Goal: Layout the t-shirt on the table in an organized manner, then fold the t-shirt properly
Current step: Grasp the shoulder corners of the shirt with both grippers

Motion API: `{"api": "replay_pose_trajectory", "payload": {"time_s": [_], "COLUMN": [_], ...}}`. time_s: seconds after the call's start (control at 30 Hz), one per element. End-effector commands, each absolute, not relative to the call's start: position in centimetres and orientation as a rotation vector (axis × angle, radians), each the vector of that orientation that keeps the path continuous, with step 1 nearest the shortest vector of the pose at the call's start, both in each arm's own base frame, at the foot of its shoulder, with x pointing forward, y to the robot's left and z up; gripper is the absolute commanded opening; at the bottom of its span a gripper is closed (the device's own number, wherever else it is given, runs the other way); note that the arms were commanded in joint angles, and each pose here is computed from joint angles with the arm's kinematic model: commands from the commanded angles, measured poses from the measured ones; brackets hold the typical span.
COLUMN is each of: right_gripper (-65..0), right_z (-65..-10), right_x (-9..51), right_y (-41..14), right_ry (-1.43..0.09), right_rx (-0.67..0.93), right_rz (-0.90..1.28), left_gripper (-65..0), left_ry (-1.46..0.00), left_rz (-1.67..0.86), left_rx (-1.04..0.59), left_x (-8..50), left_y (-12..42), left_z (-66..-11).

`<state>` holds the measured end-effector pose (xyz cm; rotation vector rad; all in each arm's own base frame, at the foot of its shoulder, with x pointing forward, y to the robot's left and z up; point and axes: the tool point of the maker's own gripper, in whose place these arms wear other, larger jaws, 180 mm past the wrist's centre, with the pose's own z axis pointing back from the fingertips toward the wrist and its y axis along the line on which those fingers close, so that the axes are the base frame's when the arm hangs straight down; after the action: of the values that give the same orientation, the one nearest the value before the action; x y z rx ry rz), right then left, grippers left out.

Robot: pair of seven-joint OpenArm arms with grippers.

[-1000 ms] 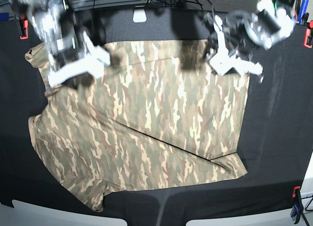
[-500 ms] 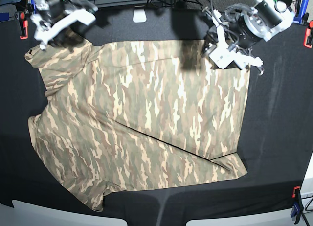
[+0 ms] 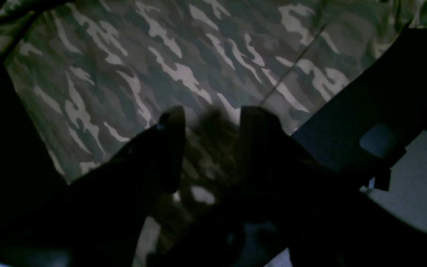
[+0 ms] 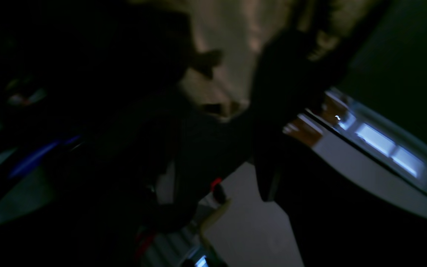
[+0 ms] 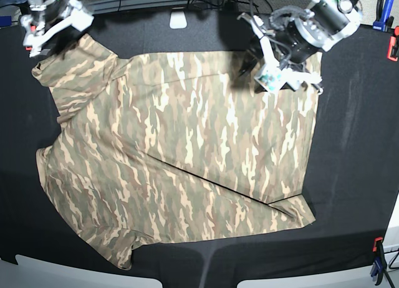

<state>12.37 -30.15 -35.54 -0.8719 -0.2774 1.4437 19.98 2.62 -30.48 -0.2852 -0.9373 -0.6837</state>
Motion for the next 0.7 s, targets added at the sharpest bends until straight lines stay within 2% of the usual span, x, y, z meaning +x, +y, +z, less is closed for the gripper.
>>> {"api": "replay_pose_trajectory", "payload": {"time_s": [0.0, 0.17, 0.27, 0.5, 0.67], "right_gripper": [-35.1, -35.1, -35.1, -35.1, -35.1], "right_z": [-34.9, -35.8, -37.0, -39.2, -39.4], "right_x": [13.0, 12.7, 11.8, 10.5, 10.9], "right_y": [-30.1, -29.2, -29.3, -32.3, -31.8], "right_ry": [-0.303, -0.326, -0.290, -0.204, -0.269], "right_rx": [-0.895, -0.818, -0.757, -0.754, -0.737], "right_rz": [1.448, 1.469, 1.504, 1.553, 1.558], "left_gripper": [-43.3, -43.3, -43.3, -43.3, -43.4], "left_ry": [-0.984, -0.984, -0.984, -0.984, -0.984], "left_rz": [-0.679, -0.682, -0.682, -0.682, -0.682], "left_rx": [-0.290, -0.283, -0.283, -0.283, -0.283], "left_x": [20.4, 20.4, 20.4, 20.4, 20.4], "left_y": [2.5, 2.6, 2.6, 2.6, 2.6], "left_z": [-29.3, -29.4, -29.4, -29.4, -29.4]}}
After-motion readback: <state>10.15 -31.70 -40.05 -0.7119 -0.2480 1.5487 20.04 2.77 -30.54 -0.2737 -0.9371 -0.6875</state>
